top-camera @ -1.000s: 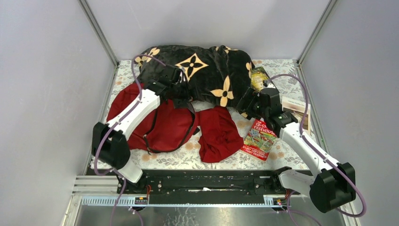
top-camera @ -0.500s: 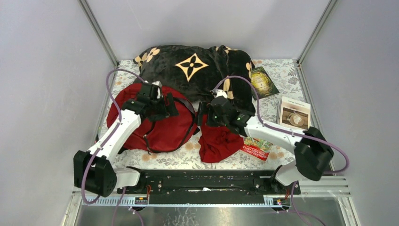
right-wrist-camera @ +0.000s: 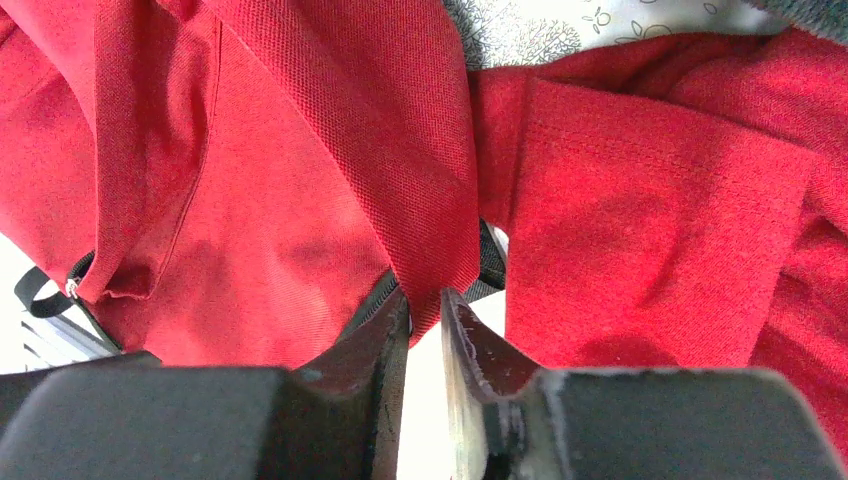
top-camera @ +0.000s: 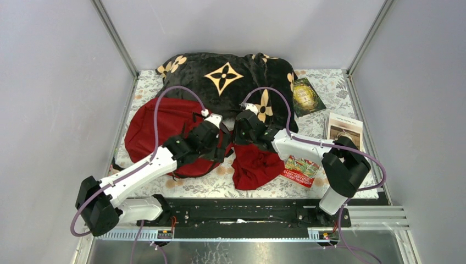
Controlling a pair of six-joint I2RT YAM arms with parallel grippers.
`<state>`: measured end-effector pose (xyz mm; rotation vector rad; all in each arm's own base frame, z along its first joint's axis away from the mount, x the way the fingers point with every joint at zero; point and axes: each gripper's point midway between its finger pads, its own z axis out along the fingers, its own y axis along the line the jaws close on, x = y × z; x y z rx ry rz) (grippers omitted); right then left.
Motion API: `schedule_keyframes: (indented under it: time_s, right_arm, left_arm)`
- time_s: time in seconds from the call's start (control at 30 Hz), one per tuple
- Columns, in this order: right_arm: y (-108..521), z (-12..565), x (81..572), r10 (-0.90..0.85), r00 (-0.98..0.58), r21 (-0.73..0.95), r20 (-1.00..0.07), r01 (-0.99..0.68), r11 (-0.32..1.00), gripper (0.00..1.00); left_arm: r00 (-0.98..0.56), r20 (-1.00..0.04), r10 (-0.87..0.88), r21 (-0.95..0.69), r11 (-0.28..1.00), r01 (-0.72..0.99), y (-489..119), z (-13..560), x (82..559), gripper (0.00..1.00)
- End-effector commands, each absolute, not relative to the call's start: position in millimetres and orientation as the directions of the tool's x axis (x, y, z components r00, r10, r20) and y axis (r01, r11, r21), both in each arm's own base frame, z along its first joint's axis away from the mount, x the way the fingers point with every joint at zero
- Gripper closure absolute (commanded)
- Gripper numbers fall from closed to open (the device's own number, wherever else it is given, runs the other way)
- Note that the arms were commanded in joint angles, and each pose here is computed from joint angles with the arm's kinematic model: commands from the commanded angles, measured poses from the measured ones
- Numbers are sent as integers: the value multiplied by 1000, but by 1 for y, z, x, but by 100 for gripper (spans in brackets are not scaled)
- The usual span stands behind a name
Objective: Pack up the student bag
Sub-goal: Adjust the student bag at the center of the board.
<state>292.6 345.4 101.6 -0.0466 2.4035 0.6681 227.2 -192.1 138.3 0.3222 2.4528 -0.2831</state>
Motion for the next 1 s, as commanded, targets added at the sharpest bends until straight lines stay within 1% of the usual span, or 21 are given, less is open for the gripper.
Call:
schedule_keyframes:
  time_s: [0.0,0.1,0.3,0.4,0.43,0.47,0.6,0.7,0.73,0.77,0.83,0.87,0.97]
  right_arm:
    - [344,132,307,197,-731,475,-654,-194,858,79]
    - [343,133,310,195,-725,469,-661,-195,862,79]
    - [348,126,310,198,-759,488,-620,-175,855,72]
    - [350,126,310,204,-761,499,-615,-176,848,71]
    - [350,124,309,201,-764,498,-614,-177,849,70]
    - [350,124,310,196,-765,497,-614,-182,848,70]
    - [354,124,307,168,-773,498,-611,-212,841,71]
    - [355,118,308,158,-779,494,-607,-215,843,76]
    - [357,116,308,150,-786,493,-600,-216,843,77]
    - [359,113,307,139,-797,492,-588,-217,843,81]
    - [363,109,306,118,-813,488,-570,-220,845,91]
    - [364,108,306,115,-816,489,-567,-221,844,99]
    - [363,105,308,129,-812,492,-569,-211,845,100]
  left_arm:
    - [-704,-677,214,-18,952,307,-193,131,237,9]
    - [-710,-676,194,-15,961,277,-195,119,243,10]
    - [-748,-626,222,22,963,268,-192,90,240,11]
    - [-752,-620,225,63,969,238,-185,81,244,15]
    - [-757,-617,216,77,974,215,-183,80,246,21]
    - [-762,-615,203,94,978,185,-180,78,248,29]
    - [-764,-597,246,213,966,144,-164,86,257,65]
    - [-753,-620,221,180,974,138,-162,106,265,87]
    - [-751,-633,190,153,981,119,-160,118,269,94]
    - [-747,-648,148,120,989,92,-157,131,272,100]
    - [-719,-693,57,34,998,47,-153,166,279,100]
    - [-694,-720,15,-15,999,38,-152,184,281,100]
    - [-624,-778,-75,-146,987,63,-151,227,283,98]
